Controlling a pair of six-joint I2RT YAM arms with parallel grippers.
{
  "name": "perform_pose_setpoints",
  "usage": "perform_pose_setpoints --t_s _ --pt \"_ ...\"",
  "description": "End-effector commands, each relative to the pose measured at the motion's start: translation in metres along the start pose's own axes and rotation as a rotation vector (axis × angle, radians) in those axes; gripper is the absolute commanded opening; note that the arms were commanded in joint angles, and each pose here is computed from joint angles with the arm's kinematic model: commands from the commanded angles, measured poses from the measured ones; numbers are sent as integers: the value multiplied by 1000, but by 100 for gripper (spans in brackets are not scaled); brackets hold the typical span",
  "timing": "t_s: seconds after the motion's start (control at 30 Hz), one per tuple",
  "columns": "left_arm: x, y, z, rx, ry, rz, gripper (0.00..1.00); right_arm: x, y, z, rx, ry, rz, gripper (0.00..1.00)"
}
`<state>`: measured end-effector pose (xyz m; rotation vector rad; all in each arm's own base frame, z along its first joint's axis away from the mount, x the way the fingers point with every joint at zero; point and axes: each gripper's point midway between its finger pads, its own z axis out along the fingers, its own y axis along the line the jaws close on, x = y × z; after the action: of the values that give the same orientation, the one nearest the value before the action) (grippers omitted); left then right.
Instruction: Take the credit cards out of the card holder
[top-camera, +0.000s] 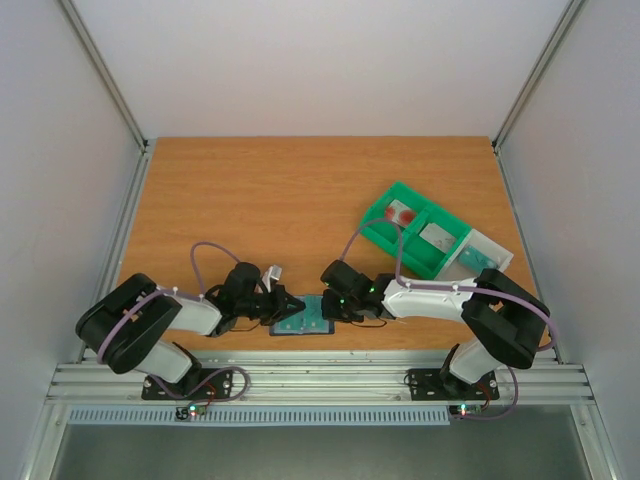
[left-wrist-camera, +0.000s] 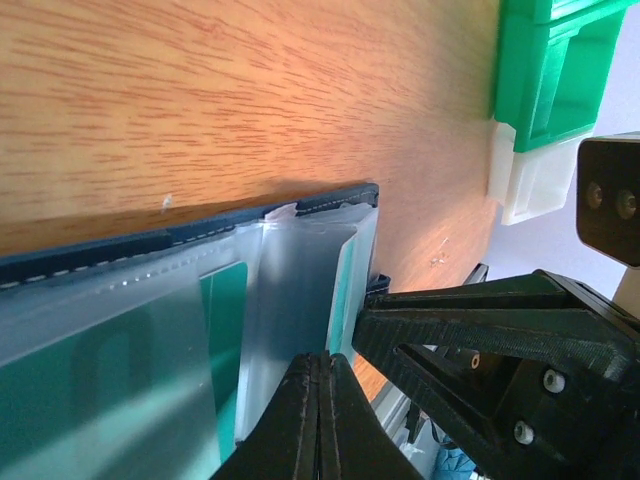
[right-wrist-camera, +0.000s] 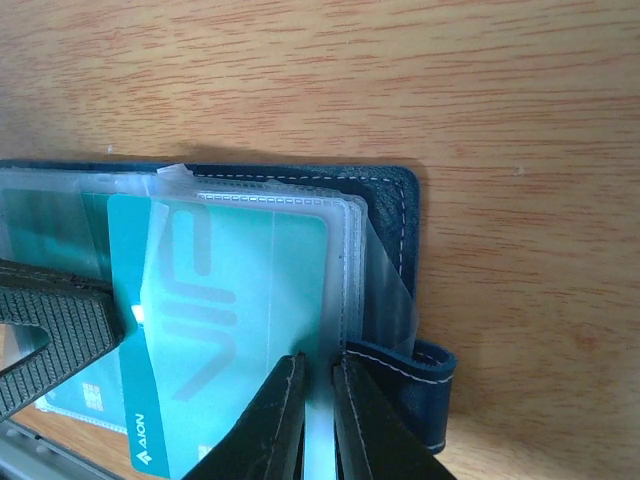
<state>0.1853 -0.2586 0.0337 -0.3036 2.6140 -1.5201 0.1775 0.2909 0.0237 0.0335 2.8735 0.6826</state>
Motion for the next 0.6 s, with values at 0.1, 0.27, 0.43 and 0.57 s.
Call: perform_pose_setpoints --t_s 0.1,0.27,0.43,0.57 --pt "0 -13 -7 22 -17 63 0 12 -28 5 83 15 18 10" --pt "3 -19 -11 33 -16 91 2 13 -23 8 54 18 19 7" --pt "4 -20 -5 37 2 95 18 13 -25 10 56 18 23 6" --pt "2 -8 -7 -10 -26 69 24 15 -28 10 65 21 25 6"
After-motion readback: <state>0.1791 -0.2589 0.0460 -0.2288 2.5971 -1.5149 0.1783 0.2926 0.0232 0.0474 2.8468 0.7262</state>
